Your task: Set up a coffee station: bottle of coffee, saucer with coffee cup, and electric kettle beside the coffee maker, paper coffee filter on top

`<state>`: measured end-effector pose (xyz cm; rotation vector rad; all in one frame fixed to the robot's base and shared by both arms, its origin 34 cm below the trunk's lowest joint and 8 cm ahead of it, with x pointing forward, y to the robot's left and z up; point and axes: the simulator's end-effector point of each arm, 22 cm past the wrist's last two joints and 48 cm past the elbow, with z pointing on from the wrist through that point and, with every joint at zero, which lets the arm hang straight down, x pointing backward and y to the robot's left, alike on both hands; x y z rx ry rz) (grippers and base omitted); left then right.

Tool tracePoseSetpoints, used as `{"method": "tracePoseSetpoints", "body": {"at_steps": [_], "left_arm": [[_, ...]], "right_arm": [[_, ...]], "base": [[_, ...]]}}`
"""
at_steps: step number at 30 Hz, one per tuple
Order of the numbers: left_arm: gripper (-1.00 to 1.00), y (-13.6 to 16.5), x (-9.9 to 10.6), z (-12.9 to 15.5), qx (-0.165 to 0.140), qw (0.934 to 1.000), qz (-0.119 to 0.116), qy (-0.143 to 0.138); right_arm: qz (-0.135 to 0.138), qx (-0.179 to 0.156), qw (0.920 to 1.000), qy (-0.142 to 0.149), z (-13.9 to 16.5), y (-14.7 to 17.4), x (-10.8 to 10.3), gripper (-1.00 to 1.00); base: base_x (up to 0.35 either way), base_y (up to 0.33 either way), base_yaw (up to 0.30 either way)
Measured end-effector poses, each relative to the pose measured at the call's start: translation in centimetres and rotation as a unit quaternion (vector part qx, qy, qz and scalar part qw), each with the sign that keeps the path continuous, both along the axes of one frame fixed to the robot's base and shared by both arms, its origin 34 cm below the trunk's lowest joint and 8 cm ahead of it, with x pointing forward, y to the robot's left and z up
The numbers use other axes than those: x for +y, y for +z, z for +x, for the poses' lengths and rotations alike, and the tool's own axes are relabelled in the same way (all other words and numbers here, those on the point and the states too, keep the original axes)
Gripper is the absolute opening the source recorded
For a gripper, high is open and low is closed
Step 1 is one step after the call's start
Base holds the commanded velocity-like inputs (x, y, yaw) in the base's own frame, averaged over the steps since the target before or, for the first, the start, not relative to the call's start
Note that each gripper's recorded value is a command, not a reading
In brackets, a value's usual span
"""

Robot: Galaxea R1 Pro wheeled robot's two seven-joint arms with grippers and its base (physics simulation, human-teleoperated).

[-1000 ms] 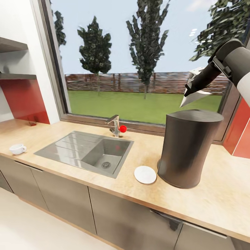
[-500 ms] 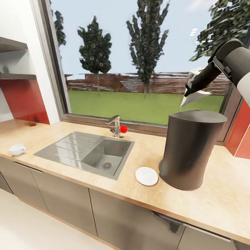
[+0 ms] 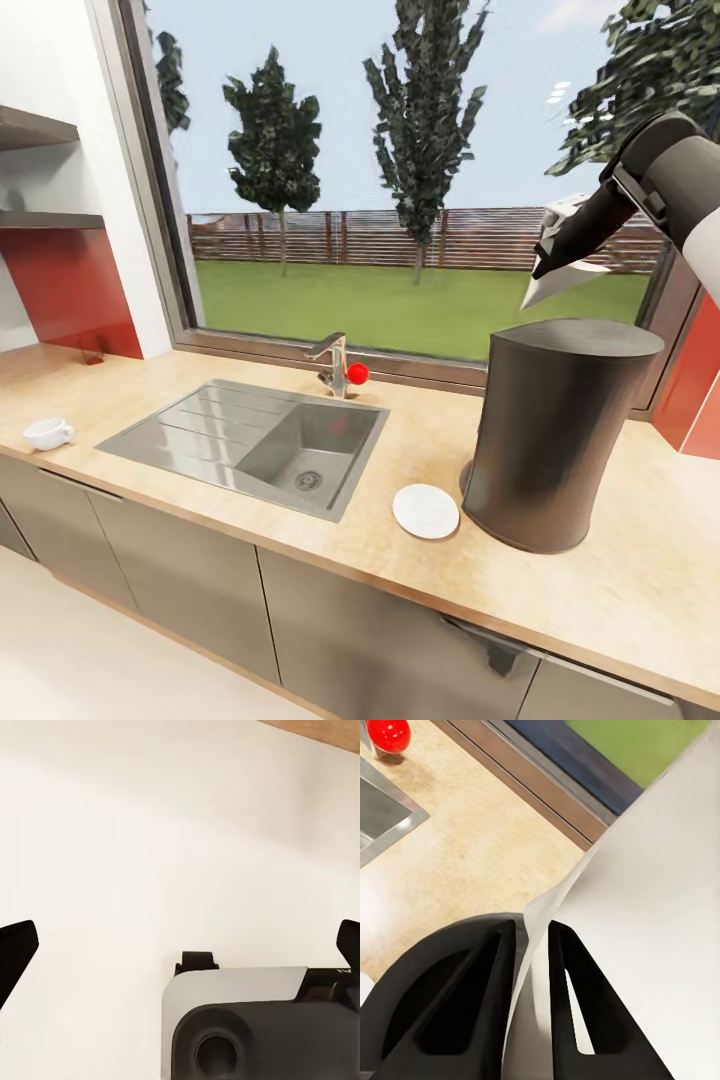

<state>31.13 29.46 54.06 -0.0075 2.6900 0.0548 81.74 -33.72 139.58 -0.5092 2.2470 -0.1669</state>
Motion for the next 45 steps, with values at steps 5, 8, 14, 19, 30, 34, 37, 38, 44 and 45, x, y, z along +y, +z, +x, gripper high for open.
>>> {"method": "tracePoseSetpoints", "body": {"at_steps": [5, 8, 14, 19, 30, 34, 37, 38, 44, 45], "left_arm": [[1.00, 0.0, 0.0, 0.0, 0.000, 1.0000, 0.000, 0.000], [1.00, 0.0, 0.0, 0.0, 0.000, 1.0000, 0.000, 0.000], [1.00, 0.0, 0.0, 0.0, 0.000, 1.0000, 0.000, 0.000], [1.00, 0.0, 0.0, 0.0, 0.000, 1.0000, 0.000, 0.000], [1.00, 0.0, 0.0, 0.0, 0.000, 1.0000, 0.000, 0.000], [1.00, 0.0, 0.0, 0.0, 0.000, 1.0000, 0.000, 0.000], [1.00, 0.0, 0.0, 0.0, 0.000, 1.0000, 0.000, 0.000], [1.00, 0.0, 0.0, 0.0, 0.000, 1.0000, 0.000, 0.000], [1.00, 0.0, 0.0, 0.0, 0.000, 1.0000, 0.000, 0.000], [1.00, 0.0, 0.0, 0.0, 0.000, 1.0000, 0.000, 0.000]], "right_arm": [[0.000, 0.000, 1.0000, -0.001, 0.0, 0.0, -0.1, -1.00], [-0.001, 0.001, 1.0000, -0.001, 0.0, -0.1, -0.1, -1.00], [-0.001, 0.003, 1.0000, -0.002, 0.0, -0.2, -0.2, -1.00], [0.004, 0.011, 0.9999, -0.009, 0.0, -0.9, -0.7, -1.00], [-0.043, 0.027, 0.9982, -0.031, -0.2, -1.9, -2.5, -1.00], [-0.047, 0.029, 0.9980, -0.032, -0.2, -2.0, -2.6, -1.00], [-0.047, 0.029, 0.9980, -0.032, -0.2, -2.0, -2.6, -1.00], [-0.047, 0.029, 0.9980, -0.032, -0.2, -2.0, -2.6, -1.00], [-0.048, 0.029, 0.9979, -0.032, -0.2, -2.0, -2.6, -1.00], [-0.048, 0.029, 0.9979, -0.032, -0.2, -2.0, -2.6, -1.00]], "base": [[0.000, 0.000, 0.000], [0.000, 0.000, 0.000], [0.000, 0.000, 0.000], [0.000, 0.000, 0.000], [0.000, 0.000, 0.000], [0.000, 0.000, 0.000], [0.000, 0.000, 0.000], [0.000, 0.000, 0.000], [0.000, 0.000, 0.000], [0.000, 0.000, 0.000]]}}
